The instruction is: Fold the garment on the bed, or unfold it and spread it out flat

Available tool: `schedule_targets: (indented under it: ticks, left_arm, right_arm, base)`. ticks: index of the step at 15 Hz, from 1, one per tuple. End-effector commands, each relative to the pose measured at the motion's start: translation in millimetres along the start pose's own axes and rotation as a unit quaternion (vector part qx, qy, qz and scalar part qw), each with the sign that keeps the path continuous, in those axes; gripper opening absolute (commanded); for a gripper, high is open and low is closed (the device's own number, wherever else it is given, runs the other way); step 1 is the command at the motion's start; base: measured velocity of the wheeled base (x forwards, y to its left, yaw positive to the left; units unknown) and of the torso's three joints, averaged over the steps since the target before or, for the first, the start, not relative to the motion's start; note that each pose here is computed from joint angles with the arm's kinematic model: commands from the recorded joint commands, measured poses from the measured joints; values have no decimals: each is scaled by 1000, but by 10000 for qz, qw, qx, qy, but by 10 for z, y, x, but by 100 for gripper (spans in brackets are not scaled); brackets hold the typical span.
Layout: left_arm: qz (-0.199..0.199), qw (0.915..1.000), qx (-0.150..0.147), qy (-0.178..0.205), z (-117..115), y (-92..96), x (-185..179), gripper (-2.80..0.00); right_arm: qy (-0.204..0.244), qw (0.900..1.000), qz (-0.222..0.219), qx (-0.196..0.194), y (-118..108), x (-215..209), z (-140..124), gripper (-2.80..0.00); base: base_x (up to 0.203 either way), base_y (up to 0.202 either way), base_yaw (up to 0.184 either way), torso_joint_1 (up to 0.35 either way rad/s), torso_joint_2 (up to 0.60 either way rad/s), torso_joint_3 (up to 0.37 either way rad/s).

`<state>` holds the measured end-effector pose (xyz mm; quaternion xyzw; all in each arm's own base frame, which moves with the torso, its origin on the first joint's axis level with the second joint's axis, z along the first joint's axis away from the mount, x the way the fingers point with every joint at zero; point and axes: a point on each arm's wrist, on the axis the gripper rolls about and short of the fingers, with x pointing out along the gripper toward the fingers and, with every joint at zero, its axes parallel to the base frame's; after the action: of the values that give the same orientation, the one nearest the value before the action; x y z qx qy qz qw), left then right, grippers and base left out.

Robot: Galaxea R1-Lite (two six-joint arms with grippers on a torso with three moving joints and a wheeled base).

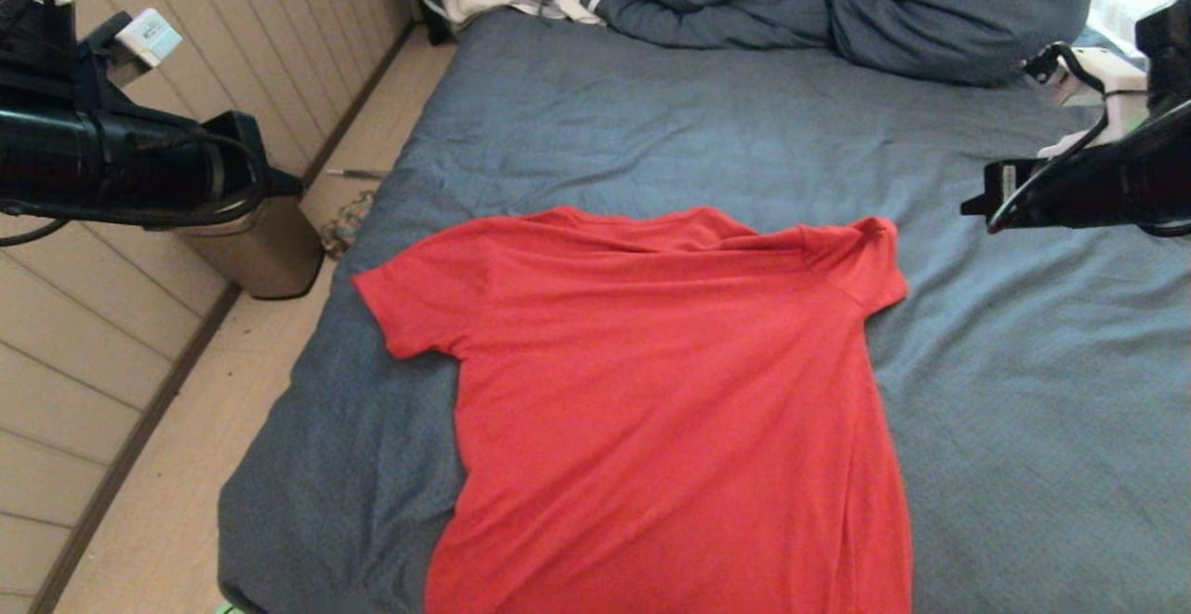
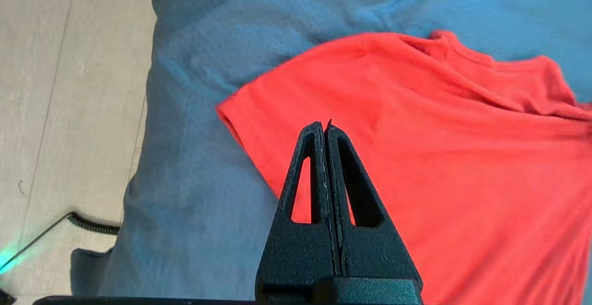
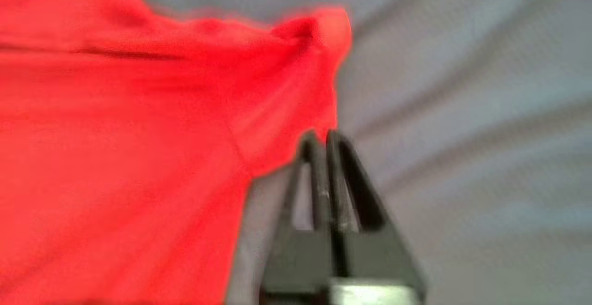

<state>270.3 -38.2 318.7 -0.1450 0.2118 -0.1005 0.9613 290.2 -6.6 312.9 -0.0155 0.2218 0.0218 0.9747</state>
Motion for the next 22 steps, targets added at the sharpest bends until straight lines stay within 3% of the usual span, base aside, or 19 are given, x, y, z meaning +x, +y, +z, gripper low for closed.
schedule_targets:
  ticks: [1,4,6,9,11,13,15,16,19,22]
  left_arm:
    - [-65,9998,41,-162,-95,-32,-410,-280]
    - [-207,9966,226,-768,-368,-91,-1401,-280]
    - [-157,9903,419,-1313,-693,-88,-2124,-280]
    - [161,9845,621,-1631,-1256,23,-2668,-280]
    - [394,9869,682,-1406,-1519,99,-2750,-280]
    - [411,9881,735,-1285,-1623,123,-2788,-280]
    - [376,9869,805,-1349,-1913,181,-2956,-280]
    - [404,9886,793,-1215,-2042,223,-2927,-280]
    - [607,9955,651,-337,-2469,396,-2618,-280]
    - [570,9966,566,-174,-2562,435,-2521,-280]
  right_arm:
    - [-120,9999,59,-11,33,-387,-110,-280]
    - [-587,9982,125,-32,105,-1231,-451,-280]
    - [-1000,9949,140,-63,161,-1826,-805,-280]
    - [-1085,9939,173,-66,225,-2355,-1386,-280]
    - [-861,9961,196,-45,247,-2456,-1703,-280]
    - [-689,9974,199,-29,254,-2454,-1843,-280]
    - [-789,9967,181,-36,277,-2554,-2172,-280]
    - [-761,9969,175,-33,287,-2538,-2377,-280]
    - [-737,9971,191,-59,308,-2406,-2975,-280]
    - [-1014,9946,178,-102,306,-2262,-3252,-280]
  base:
    - [0,0,0,0,0,0]
    - [0,0,0,0,0,0]
    - [0,0,0,0,0,0]
    - [0,0,0,0,0,0]
    - [0,0,0,0,0,0]
    - [0,0,0,0,0,0]
    - [0,0,0,0,0,0]
    - [0,0,0,0,0,0]
    - [0,0,0,0,0,0]
    - [0,0,0,0,0,0]
